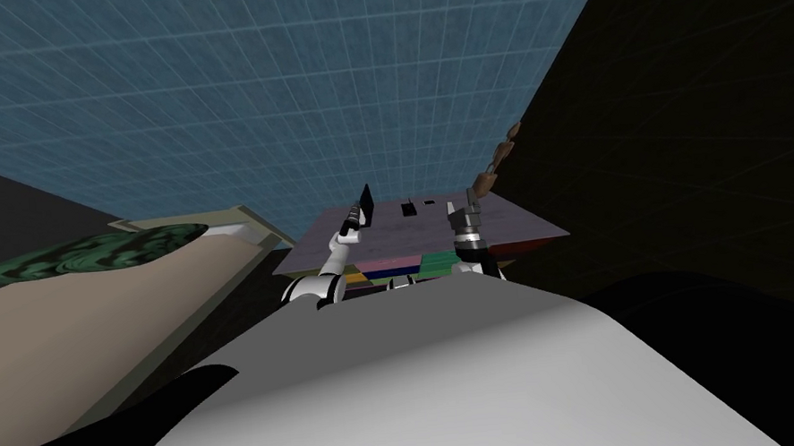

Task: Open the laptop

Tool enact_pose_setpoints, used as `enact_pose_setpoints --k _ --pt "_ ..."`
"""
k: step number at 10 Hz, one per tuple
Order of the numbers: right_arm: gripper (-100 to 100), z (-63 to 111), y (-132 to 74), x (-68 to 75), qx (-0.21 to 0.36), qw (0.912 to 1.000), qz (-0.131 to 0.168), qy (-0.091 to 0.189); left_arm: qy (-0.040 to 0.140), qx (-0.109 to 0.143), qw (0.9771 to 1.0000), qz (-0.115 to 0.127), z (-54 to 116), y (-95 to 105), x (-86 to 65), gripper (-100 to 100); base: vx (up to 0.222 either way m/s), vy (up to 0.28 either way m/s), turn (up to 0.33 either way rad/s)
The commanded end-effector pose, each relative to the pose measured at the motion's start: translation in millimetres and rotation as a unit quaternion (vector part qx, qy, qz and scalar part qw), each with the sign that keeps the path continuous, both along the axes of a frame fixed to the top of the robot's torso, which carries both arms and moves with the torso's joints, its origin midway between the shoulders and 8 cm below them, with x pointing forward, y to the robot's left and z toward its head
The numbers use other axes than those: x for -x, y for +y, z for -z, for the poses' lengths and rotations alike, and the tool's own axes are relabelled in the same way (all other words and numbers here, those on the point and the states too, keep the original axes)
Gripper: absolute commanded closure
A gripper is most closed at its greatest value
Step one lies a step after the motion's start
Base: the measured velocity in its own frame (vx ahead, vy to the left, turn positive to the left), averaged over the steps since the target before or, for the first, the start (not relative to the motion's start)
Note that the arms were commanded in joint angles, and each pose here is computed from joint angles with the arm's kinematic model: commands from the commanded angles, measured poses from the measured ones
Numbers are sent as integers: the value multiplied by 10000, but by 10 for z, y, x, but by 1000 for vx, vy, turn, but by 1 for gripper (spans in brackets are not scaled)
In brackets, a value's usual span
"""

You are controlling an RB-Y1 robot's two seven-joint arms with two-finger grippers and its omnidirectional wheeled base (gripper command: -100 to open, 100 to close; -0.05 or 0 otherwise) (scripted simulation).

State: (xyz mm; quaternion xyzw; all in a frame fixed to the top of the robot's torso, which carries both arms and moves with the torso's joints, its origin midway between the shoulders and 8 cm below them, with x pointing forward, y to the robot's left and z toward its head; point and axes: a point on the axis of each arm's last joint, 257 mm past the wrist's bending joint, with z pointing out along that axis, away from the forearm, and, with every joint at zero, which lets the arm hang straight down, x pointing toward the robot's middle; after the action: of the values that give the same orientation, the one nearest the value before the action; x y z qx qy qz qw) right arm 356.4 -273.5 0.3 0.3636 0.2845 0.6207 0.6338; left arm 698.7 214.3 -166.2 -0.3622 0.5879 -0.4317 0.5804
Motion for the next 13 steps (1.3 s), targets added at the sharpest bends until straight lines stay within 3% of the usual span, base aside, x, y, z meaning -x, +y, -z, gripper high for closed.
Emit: enact_pose_setpoints --k 1,2,3,4,5,6,9,11,13 --pt "0 0 0 0 0 10000 0 0 -20 -556 9984 -8 -72 68 -42 -100 -8 -114 12" --pt "0 0 0 0 0 10000 0 1 -16 -765 9971 -16 -86 102 -56 -100 -18 -120 14" --pt "0 0 0 0 0 10000 0 0 -26 -620 9981 -10 -84 83 -40 -100 -11 -54 6" --pt "0 0 -1 0 1 10000 0 0 -18 -653 9979 -11 -83 85 -40 -100 -1 -12 -2" --pt "0 0 -1 0 2 10000 1 1 -19 -649 9979 -10 -83 84 -41 100 -1 -5 -1" --pt "0 0 -1 0 2 10000 1 1 24 -255 9995 -188 -65 330 -15 100 -26 58 -198" --pt "0 0 -1 0 3 10000 1 1 59 331 9984 -452 -42 699 39 100 -33 110 -217" --pt "0 0 -1 0 3 10000 1 1 63 717 9955 -625 -29 943 84 100 -29 91 -169" --pt "0 0 -1 0 2 10000 1 1 51 1097 9908 -793 -20 1186 138 100 -27 75 -205"
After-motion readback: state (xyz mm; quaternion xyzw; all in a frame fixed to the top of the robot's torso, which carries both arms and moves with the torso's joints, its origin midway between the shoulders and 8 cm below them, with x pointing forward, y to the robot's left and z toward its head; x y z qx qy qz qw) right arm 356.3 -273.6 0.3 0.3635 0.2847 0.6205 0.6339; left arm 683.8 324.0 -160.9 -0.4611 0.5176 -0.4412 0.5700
